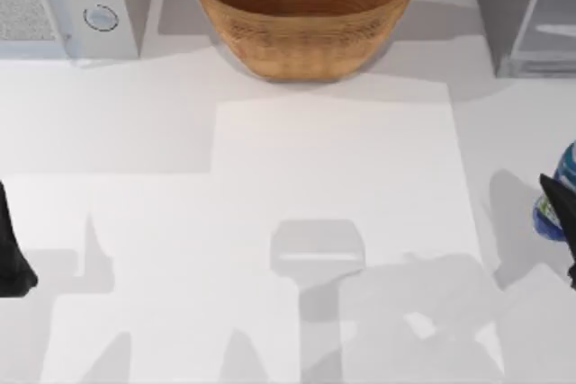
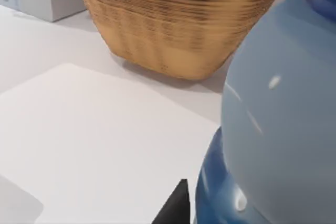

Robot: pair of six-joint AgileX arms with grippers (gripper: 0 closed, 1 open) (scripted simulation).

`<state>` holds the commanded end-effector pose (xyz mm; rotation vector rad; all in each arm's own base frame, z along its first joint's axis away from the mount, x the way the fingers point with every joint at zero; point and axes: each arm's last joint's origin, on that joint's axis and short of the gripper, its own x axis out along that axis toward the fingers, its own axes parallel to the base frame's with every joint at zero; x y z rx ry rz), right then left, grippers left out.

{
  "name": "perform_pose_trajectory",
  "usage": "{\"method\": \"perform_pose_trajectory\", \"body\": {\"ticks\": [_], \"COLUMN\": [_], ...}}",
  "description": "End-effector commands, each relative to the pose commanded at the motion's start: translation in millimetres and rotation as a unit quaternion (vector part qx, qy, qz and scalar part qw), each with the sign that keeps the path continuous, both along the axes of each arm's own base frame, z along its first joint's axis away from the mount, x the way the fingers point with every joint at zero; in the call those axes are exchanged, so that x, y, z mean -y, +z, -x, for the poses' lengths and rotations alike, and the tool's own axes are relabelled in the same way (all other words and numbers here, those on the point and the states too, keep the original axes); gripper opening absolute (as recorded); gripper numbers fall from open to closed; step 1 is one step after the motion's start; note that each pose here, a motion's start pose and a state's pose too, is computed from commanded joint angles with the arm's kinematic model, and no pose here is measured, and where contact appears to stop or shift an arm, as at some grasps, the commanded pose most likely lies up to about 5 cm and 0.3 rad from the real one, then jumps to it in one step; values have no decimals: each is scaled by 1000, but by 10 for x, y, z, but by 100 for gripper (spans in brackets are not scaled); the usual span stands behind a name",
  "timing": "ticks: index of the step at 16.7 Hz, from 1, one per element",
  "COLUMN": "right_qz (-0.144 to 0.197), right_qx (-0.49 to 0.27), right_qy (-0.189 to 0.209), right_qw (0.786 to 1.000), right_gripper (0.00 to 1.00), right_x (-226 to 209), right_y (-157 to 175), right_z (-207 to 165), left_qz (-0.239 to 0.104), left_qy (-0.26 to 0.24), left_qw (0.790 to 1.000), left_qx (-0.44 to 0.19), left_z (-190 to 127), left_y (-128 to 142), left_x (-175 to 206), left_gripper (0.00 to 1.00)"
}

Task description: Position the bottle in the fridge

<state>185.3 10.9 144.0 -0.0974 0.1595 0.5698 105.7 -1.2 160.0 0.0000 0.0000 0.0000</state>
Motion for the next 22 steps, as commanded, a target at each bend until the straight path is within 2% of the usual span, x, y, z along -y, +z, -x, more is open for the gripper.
{"method": "perform_pose_trajectory", "body": {"ticks": [6,12,15,22], "right_qz": [-17,-43,-48,-51], "right_qx": [77,83,79,85], "right_qy": [-138,-254,-280,-276], "right_qw": [987,963,956,956], "right_gripper": [1,1,1,1], "right_x": [51,107,121,120], "right_y": [310,208,162,237], "right_z": [474,759,795,787], "left_qz": [0,0,0,0], "left_qy": [0,0,0,0], "left_qw": [1000,1000,1000,1000], "left_qx": [0,0,0,0], "left_z": [0,0,0,0], "left_y": [0,0,0,0], "left_x": [0,0,0,0], "left_gripper": [100,100,100,100]}}
